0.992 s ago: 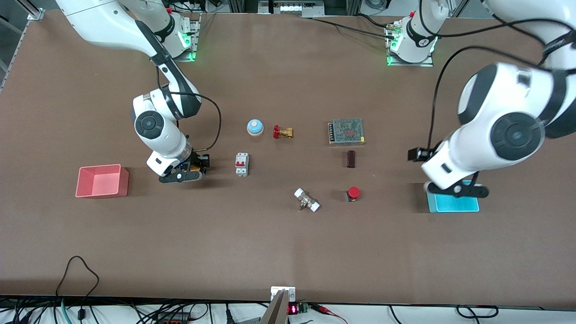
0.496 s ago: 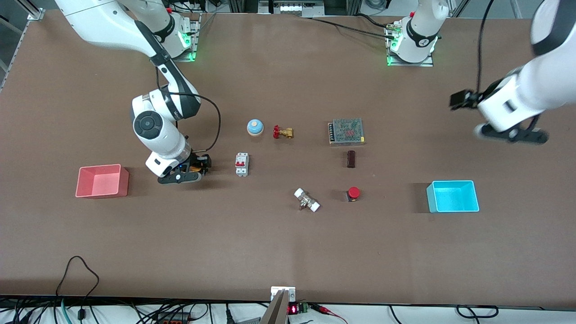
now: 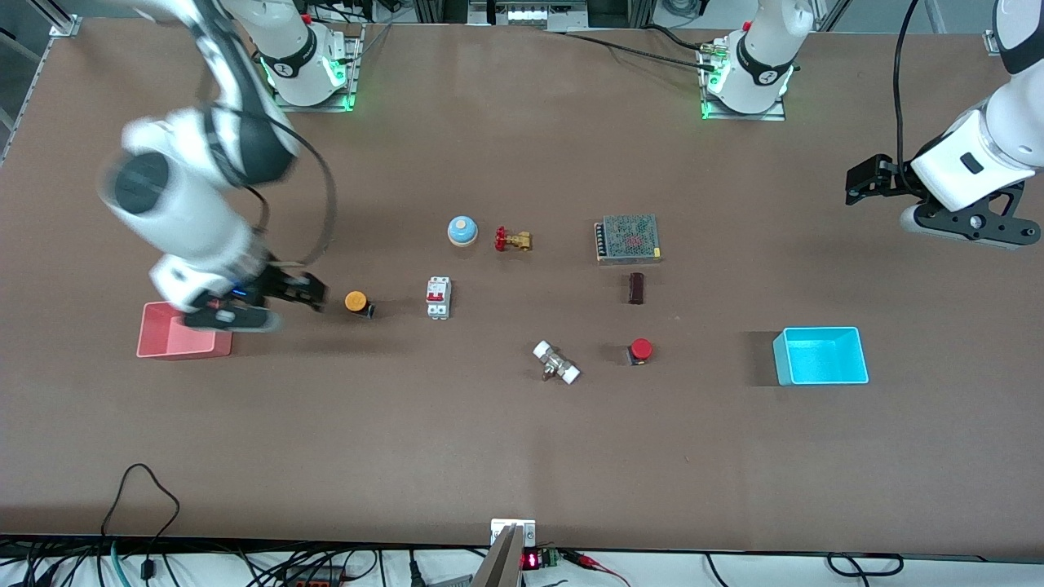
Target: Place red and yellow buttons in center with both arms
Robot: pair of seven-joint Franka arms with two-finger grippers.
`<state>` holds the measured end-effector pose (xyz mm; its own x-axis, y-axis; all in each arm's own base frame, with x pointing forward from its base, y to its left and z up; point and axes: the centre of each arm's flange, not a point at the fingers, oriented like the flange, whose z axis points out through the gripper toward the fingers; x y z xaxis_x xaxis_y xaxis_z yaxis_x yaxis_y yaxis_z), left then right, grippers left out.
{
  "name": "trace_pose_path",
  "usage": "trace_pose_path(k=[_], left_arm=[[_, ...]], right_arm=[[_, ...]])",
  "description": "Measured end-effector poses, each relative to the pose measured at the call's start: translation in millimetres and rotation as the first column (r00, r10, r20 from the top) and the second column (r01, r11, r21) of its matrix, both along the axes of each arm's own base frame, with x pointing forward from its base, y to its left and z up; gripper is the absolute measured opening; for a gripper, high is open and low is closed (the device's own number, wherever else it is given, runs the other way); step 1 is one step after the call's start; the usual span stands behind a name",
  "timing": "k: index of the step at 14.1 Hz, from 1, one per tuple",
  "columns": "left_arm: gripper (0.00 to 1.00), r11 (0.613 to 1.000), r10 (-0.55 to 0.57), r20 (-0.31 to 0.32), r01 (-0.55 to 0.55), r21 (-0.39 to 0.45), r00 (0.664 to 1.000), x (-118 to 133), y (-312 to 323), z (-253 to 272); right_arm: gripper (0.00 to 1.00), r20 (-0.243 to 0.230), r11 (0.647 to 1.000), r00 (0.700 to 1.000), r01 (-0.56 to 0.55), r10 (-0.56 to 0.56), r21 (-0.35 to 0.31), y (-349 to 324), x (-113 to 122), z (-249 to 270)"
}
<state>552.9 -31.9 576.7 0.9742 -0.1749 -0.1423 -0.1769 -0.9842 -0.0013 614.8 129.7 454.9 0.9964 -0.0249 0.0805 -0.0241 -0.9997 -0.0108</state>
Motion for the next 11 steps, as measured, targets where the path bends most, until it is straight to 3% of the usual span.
trace_pose_path(k=[4, 7, 11], left_arm=[[1.00, 1.000, 0.028, 0.089, -0.029, 0.007, 0.996, 5.6, 6.5, 13.3], [1.00, 1.000, 0.031, 0.174, -0.031, 0.000, 0.984, 17.1, 3.6, 17.0], [1.00, 0.999, 0.053, 0.187, -0.054, -0.002, 0.981, 27.9, -1.0, 2.9]], right_arm=[[1.00, 0.013, 1.000, 1.000, -0.007, 0.007, 0.002, -59.4, -18.3, 92.8], [1.00, -0.020, 1.000, 1.000, 0.004, -0.004, 0.000, -73.5, -36.3, 114.5], [1.00, -0.035, 1.000, 0.999, 0.008, -0.008, -0.002, -76.1, -39.9, 116.2]])
